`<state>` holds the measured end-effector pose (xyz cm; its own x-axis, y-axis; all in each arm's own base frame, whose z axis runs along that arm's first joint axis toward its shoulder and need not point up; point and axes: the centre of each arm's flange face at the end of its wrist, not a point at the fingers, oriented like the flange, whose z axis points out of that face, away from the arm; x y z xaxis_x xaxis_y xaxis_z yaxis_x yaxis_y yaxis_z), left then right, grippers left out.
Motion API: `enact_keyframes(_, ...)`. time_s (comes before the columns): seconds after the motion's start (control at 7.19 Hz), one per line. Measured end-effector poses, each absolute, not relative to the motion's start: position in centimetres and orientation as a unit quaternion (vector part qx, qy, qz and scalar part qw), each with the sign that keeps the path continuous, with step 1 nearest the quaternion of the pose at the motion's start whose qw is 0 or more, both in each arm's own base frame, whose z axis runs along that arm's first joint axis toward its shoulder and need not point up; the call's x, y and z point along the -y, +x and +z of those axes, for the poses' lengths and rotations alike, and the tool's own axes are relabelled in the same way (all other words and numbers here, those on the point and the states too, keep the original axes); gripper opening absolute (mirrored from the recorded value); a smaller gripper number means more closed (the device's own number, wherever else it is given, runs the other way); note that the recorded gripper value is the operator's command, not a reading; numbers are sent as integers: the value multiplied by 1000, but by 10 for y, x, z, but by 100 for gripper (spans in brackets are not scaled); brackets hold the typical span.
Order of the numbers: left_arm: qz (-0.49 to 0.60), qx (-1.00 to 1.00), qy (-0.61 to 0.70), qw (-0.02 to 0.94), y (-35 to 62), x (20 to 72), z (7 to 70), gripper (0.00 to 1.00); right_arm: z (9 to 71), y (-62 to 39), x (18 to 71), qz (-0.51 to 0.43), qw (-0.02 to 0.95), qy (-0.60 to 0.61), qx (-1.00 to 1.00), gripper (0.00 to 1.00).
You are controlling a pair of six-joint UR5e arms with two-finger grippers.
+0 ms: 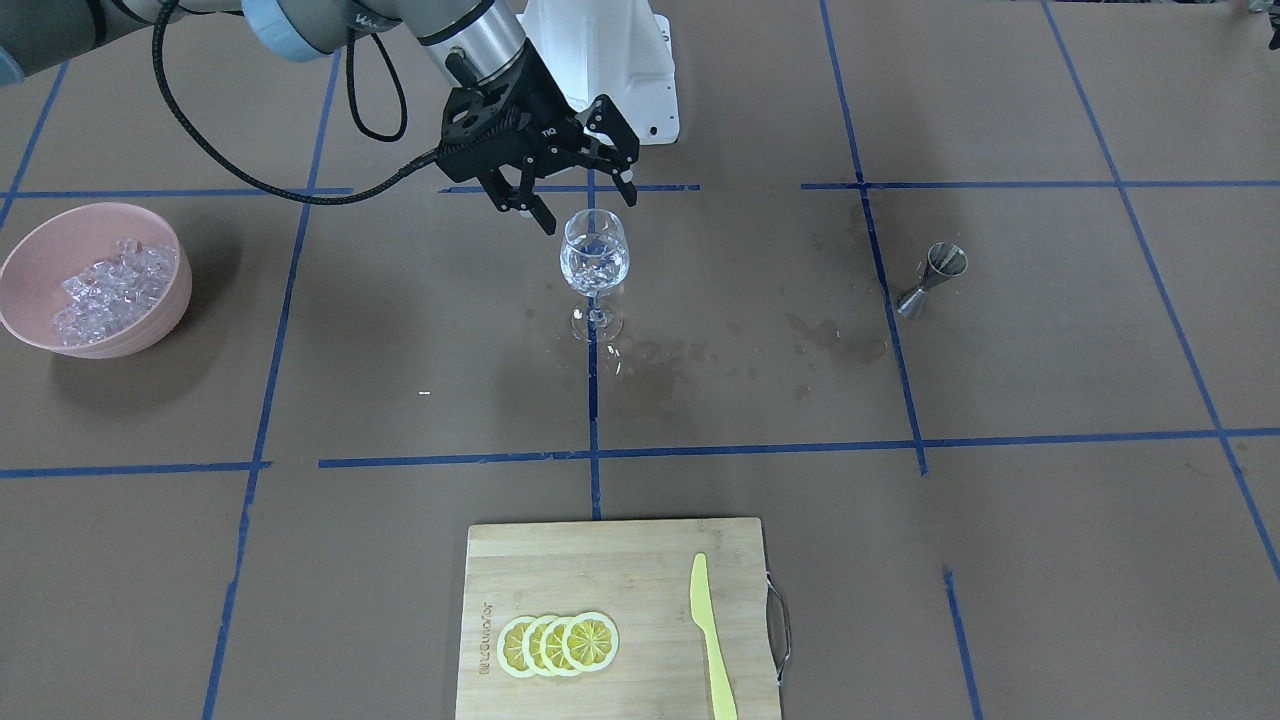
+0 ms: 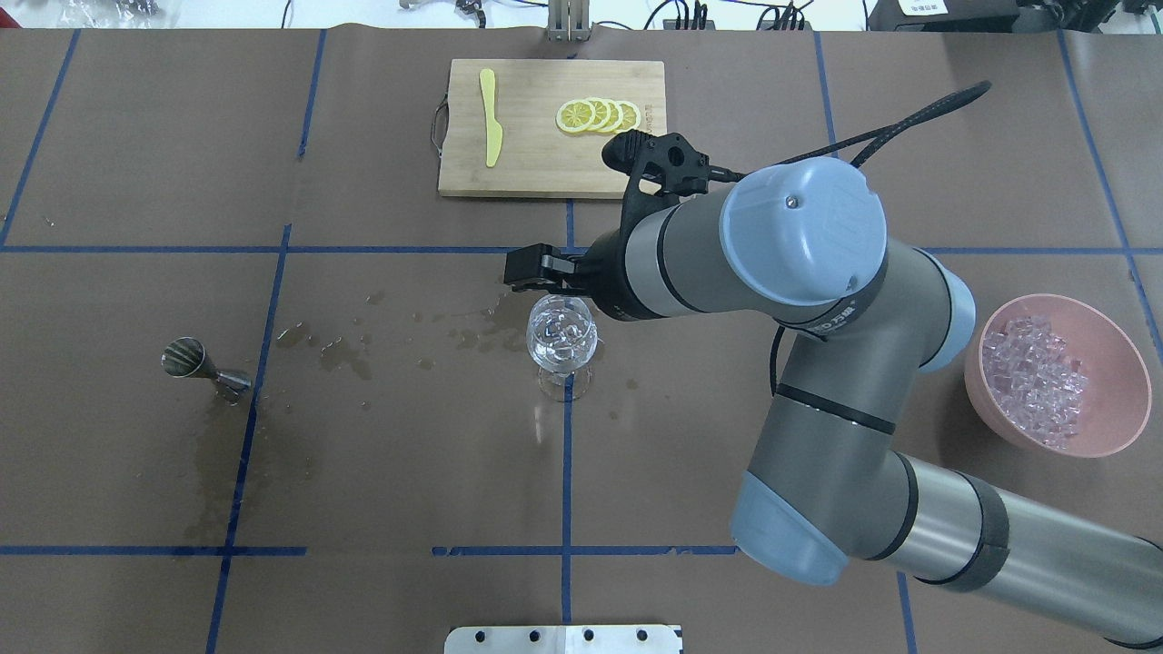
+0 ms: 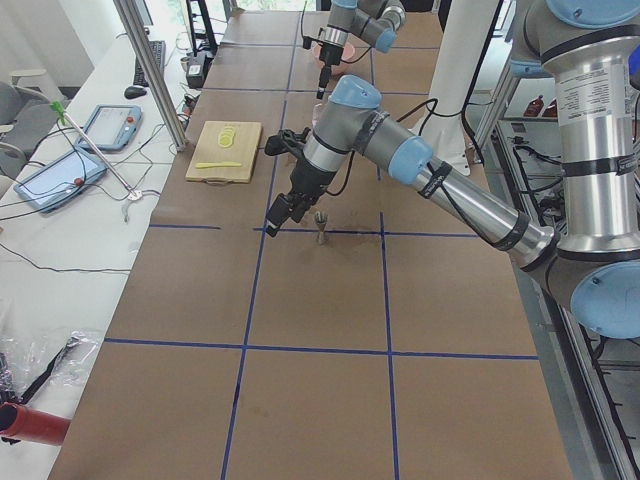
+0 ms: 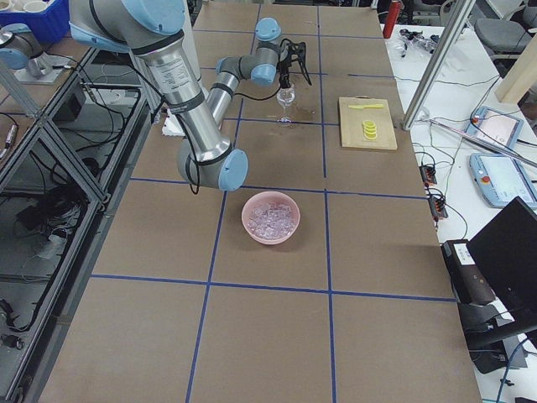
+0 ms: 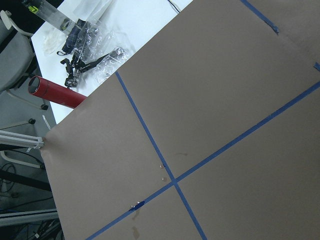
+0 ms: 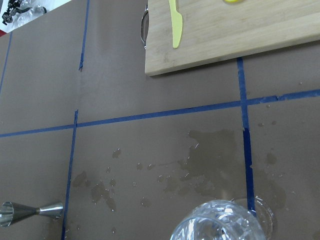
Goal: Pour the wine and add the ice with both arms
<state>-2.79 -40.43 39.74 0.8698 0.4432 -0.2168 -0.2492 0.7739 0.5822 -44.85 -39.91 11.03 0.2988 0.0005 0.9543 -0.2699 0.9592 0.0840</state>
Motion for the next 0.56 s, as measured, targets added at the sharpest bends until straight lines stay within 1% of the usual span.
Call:
enact_keyframes(0.28, 189, -180, 270, 927, -28, 408, 408, 100, 105, -401, 423, 96, 804, 98, 578, 100)
enact_keyframes(0.56, 190, -205, 261, 924, -25, 424, 418, 100, 118, -327, 466, 116, 817, 77, 560, 100)
